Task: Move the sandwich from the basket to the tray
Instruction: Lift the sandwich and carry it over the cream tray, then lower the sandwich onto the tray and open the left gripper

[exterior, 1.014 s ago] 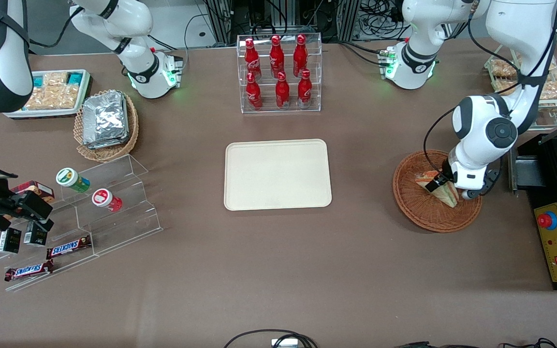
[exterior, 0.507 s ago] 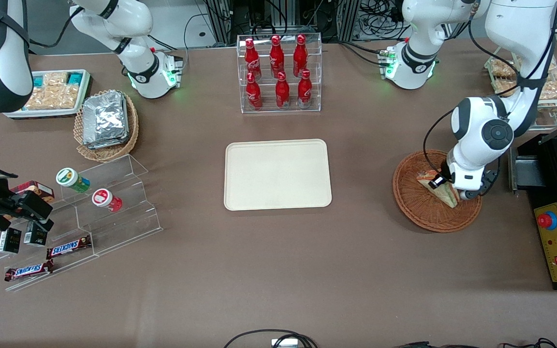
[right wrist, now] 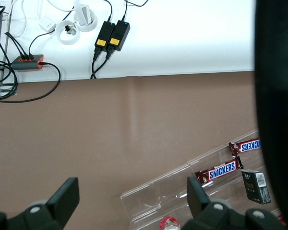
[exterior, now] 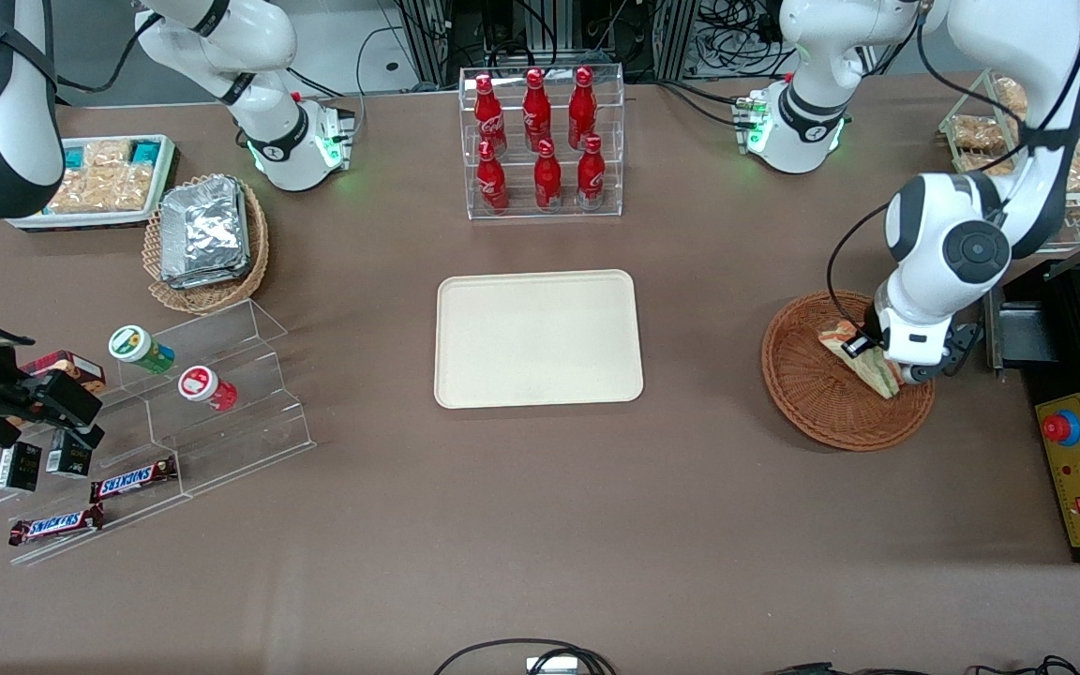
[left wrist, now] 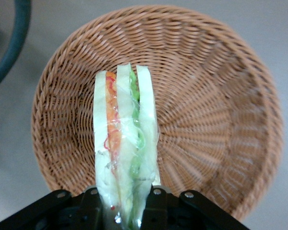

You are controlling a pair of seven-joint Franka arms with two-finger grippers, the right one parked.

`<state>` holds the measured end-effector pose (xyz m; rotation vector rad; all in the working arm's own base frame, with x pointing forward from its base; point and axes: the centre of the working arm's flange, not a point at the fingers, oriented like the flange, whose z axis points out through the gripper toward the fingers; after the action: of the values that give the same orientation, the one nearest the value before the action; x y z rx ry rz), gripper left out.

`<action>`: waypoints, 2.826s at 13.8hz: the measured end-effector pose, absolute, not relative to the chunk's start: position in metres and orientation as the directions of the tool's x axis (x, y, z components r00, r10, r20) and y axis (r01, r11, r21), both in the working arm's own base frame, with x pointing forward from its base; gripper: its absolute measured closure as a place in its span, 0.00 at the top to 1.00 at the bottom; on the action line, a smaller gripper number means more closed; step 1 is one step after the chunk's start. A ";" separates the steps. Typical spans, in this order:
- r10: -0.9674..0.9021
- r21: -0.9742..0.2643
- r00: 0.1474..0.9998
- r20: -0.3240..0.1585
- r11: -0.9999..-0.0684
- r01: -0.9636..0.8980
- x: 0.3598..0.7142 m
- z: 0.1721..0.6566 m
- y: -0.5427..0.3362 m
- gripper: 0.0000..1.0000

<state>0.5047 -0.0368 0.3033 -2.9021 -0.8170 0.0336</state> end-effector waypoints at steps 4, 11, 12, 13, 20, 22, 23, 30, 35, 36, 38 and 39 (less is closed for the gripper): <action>0.422 -0.142 0.906 0.034 -0.895 0.422 0.518 0.362 -0.099 0.20; 0.172 -0.085 0.982 0.084 -0.980 0.179 0.512 0.408 -0.230 0.20; 0.140 -0.076 0.987 0.081 -0.986 0.146 0.509 0.408 -0.247 0.20; 0.110 -0.068 0.991 0.075 -0.991 0.115 0.506 0.406 -0.262 0.20; -0.120 -0.048 0.993 0.006 -0.992 -0.119 0.460 0.375 -0.351 0.20; -0.139 -0.032 0.990 -0.010 -0.990 -0.139 0.451 0.367 -0.366 0.20; -0.146 -0.019 0.989 -0.014 -0.989 -0.146 0.447 0.363 -0.373 0.20; -0.174 -0.069 0.985 0.009 -0.982 -0.173 0.411 0.303 -0.432 0.20; -0.180 -0.076 0.983 -0.036 -0.980 -0.182 0.407 0.249 -0.453 0.20; -0.185 -0.077 0.981 -0.049 -0.979 -0.189 0.404 0.241 -0.455 0.20; -0.189 -0.076 0.979 -0.071 -0.978 -0.194 0.399 0.230 -0.457 0.20; -0.189 -0.076 0.979 -0.076 -0.978 -0.195 0.398 0.228 -0.457 0.20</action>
<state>0.3984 -0.4572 0.2277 -3.0420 0.2961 0.1040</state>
